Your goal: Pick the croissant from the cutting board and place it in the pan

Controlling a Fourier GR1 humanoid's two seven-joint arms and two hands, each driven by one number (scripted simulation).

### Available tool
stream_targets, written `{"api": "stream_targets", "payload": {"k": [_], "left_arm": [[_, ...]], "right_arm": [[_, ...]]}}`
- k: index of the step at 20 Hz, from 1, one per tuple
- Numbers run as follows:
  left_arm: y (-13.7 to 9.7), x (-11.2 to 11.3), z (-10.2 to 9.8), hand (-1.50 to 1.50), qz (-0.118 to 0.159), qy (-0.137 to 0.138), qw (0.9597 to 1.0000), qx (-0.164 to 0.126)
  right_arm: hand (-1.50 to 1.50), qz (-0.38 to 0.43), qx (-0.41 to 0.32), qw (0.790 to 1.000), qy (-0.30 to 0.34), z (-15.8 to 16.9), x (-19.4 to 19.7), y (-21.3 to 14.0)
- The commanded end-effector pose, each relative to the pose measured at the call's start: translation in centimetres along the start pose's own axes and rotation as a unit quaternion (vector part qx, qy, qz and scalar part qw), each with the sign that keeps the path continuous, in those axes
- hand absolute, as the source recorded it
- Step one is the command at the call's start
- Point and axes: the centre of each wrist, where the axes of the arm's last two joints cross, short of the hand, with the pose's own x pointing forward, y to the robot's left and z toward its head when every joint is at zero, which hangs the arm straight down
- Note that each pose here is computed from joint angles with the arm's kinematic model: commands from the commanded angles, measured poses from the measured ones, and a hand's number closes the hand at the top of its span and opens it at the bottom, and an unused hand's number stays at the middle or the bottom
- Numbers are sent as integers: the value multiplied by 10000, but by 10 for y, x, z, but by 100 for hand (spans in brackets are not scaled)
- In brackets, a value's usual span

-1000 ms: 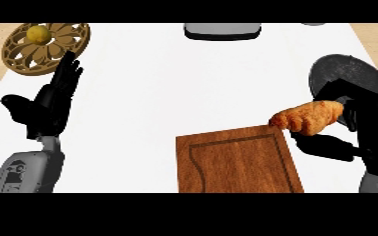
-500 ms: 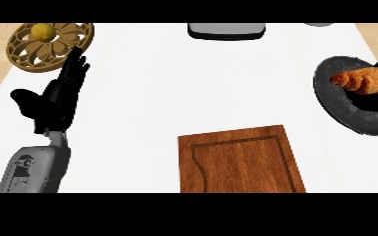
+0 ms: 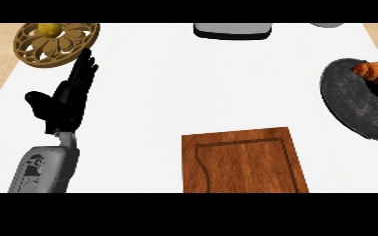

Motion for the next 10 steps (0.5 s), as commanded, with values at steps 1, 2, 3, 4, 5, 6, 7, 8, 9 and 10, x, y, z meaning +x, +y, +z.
{"api": "stream_targets", "payload": {"k": [1, 2, 3, 4, 5, 6, 7, 8, 9, 10], "left_arm": [[0, 13, -5, 0, -13, -62, 9999, -106], [-1, 11, -11, 0, -23, -90, 9999, -51], [-15, 0, -4, 0, -18, -77, 10000, -46], [12, 15, -8, 0, -12, -20, 10000, -45], [6, 6, -4, 0, 48, -101, 9999, -113], [14, 8, -17, 0, -2, -70, 10000, -60], [9, 3, -9, 0, -38, -6, 10000, -78], [-7, 2, -7, 0, 76, -45, 9999, -104], [3, 6, -6, 0, -6, -60, 9999, -93], [3, 4, -7, 0, 43, -8, 9999, -96]], "right_arm": [[150, -48, -64, 9999, 139, -4, -26, 11], [150, 63, 14, 9999, 79, -4, -18, 24], [150, -1, 87, 10000, 40, -5, -20, 27], [150, -941, 106, 9949, 360, 2, -26, 29], [150, -632, 371, 9960, 516, 5, -37, 28], [-150, -522, 644, 9954, 482, 1, -33, 30], [-150, -899, 1108, 9865, 809, -6, -39, 12], [-150, -1207, 1409, 9797, 753, 4, -32, 38], [-150, -1285, 1729, 9730, 830, 10, -46, 34], [-150, -1421, 1634, 9735, 736, 9, -42, 39]]}}
